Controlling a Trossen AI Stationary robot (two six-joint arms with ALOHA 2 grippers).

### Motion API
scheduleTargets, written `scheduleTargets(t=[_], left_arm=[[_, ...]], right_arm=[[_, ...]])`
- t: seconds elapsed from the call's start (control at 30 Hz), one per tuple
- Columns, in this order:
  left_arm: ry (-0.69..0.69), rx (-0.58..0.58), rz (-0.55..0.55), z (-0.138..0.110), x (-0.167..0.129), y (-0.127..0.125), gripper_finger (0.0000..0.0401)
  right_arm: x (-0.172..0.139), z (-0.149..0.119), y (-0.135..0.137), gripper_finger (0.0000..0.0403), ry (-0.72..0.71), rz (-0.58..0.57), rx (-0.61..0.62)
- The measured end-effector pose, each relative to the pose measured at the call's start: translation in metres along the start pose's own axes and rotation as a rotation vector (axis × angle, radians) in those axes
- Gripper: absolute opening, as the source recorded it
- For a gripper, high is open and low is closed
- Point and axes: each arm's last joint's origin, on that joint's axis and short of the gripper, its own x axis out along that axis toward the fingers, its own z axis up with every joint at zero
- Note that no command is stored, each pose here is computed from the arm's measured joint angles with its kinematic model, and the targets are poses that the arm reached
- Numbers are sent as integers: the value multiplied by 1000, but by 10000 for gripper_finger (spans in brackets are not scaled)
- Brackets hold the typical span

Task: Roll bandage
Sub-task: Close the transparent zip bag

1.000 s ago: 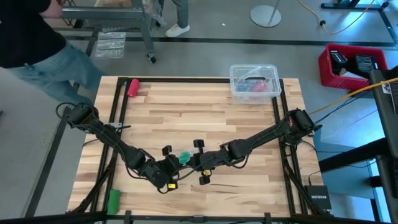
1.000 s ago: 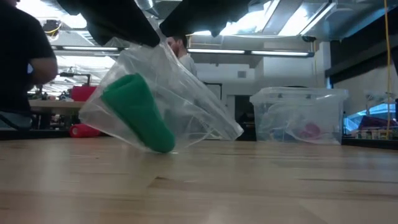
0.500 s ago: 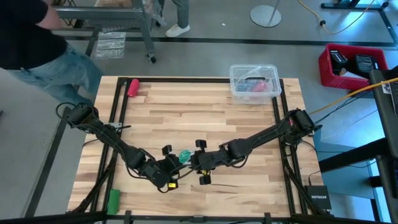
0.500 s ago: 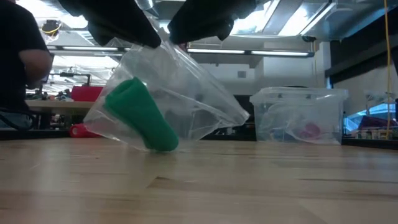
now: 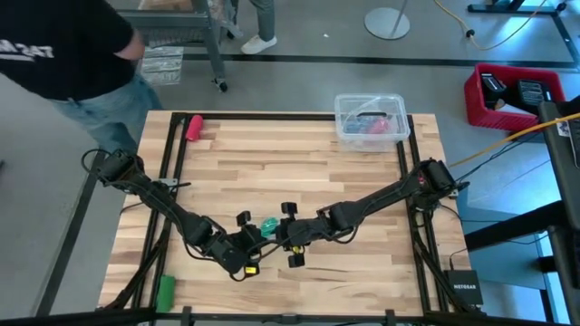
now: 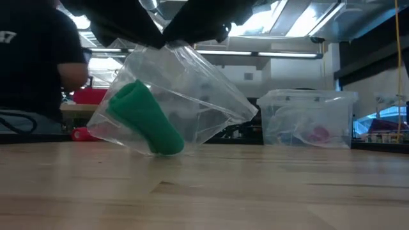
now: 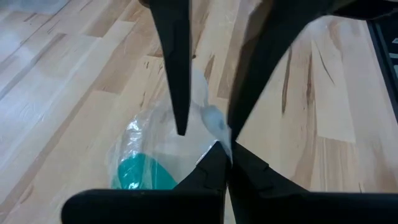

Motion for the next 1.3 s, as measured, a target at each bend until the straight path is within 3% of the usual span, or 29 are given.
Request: scheduleTargets(t=[0.7, 0.87, 1.17, 1.3], left_arm=[[0, 14, -1, 0, 0, 0, 0], [0, -7, -2, 0, 0, 0, 2], [-14, -8, -72, 13, -19, 4, 76], [-35, -29, -86, 20, -25, 8, 91]], right_arm=[[0, 1, 1, 27, -12, 27, -53], [0, 1, 1, 29, -12, 22, -53], [0, 0, 1, 27, 3, 14, -57], [0, -1, 1, 32, 10, 11, -59]])
